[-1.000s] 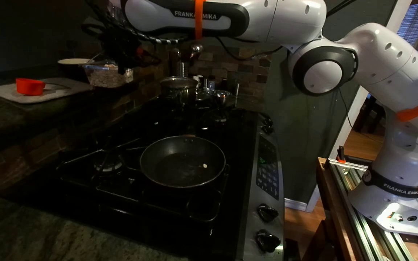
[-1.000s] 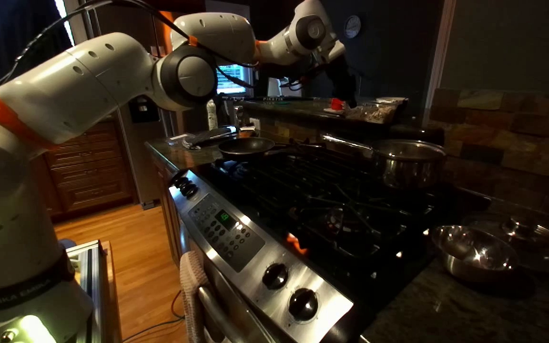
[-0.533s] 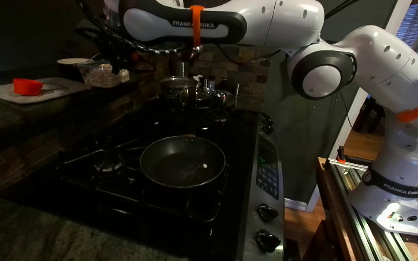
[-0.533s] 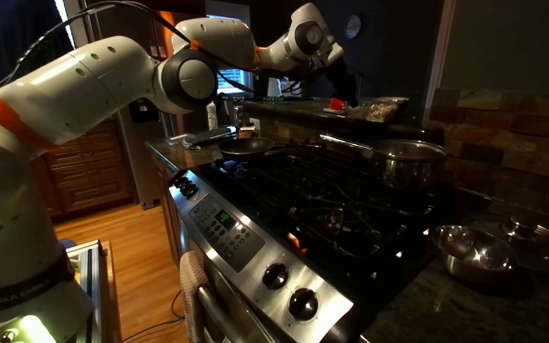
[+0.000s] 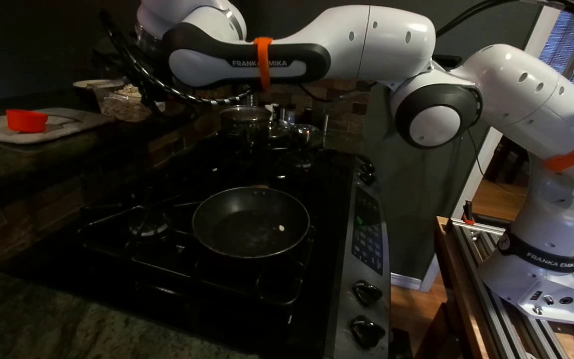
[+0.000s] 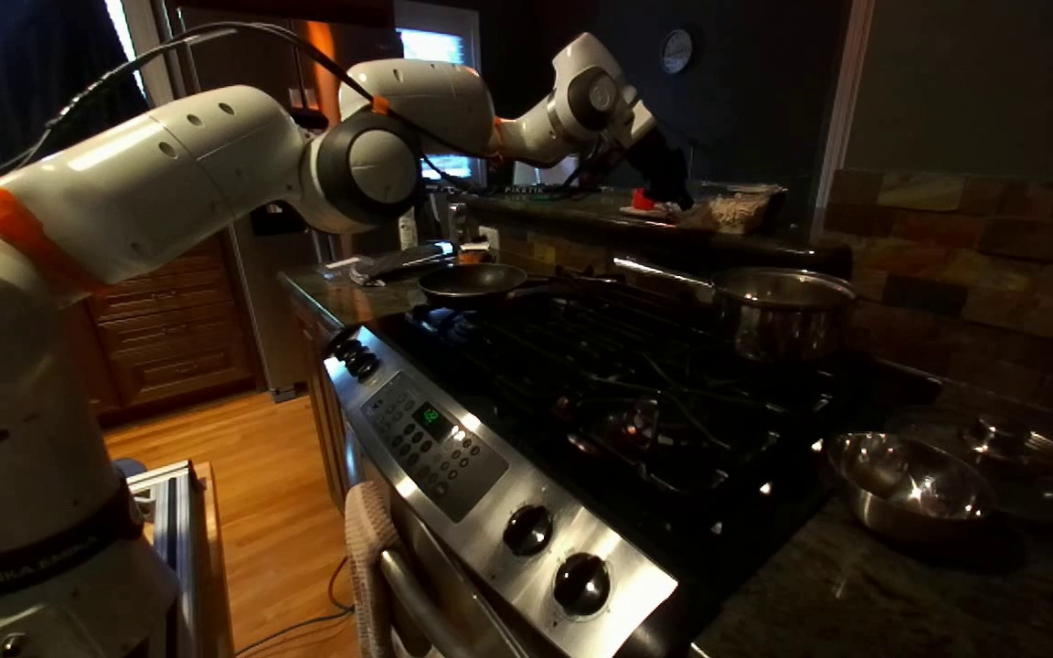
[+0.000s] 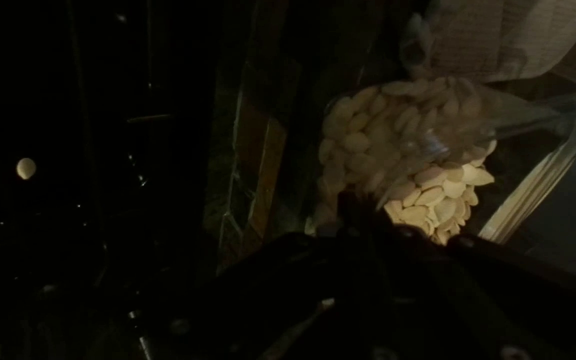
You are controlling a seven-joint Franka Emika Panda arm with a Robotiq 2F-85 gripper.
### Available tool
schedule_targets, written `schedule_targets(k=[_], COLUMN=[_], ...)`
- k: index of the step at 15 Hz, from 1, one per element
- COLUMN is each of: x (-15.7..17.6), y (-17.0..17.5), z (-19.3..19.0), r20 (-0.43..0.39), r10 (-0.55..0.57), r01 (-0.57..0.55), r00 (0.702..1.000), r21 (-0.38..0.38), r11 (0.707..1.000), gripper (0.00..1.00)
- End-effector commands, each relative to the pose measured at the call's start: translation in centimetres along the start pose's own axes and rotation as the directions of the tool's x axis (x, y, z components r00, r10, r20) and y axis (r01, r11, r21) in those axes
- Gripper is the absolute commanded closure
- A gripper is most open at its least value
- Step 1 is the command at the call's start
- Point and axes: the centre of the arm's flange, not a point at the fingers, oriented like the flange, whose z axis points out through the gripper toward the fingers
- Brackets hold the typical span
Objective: Put the clear container on the counter.
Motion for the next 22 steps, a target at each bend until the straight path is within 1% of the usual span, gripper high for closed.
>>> schedule_targets(k=[1, 4, 10, 11, 12, 14, 15, 17, 18, 19, 20, 21, 22], x=[-1.0, -0.8, -1.1, -1.3, -1.4, -1.5, -1.6, -1.8, -1.8, -1.8, -1.9, -1.9, -1.9], y=[-0.2, -0.5, -0.8, -0.7, -0.7, -0.7, -0.6, -0.4, -0.4, -0.4, -0.4, -0.5, -0.6], z=[1.2, 1.5, 1.9, 2.0, 1.9, 1.9, 1.9, 1.9, 1.8, 1.7, 1.5, 1.1, 0.8], r20=[-0.047, -0.063, -0.051, -0.04, -0.034, -0.028, -0.02, -0.014, -0.012, -0.009, -0.006, -0.002, 0.01], r10=[0.051, 0.076, 0.12, 0.118, 0.115, 0.113, 0.109, 0.104, 0.104, 0.1, 0.092, 0.082, 0.073], r01=[-0.049, -0.071, -0.115, -0.113, -0.111, -0.109, -0.106, -0.101, -0.101, -0.098, -0.091, -0.081, -0.073], r00=[0.998, 0.995, 0.991, 0.992, 0.993, 0.993, 0.994, 0.995, 0.995, 0.995, 0.996, 0.997, 0.997], r21=[0.046, 0.076, 0.1, 0.099, 0.104, 0.111, 0.114, 0.118, 0.122, 0.128, 0.139, 0.16, 0.191], r11=[0.998, 0.995, 0.988, 0.989, 0.988, 0.988, 0.988, 0.988, 0.987, 0.987, 0.986, 0.984, 0.979], gripper=[0.99, 0.99, 0.99, 0.7, 0.69, 0.56, 0.47, 0.34, 0.25, 0.18, 0.09, 0.03, 0.0])
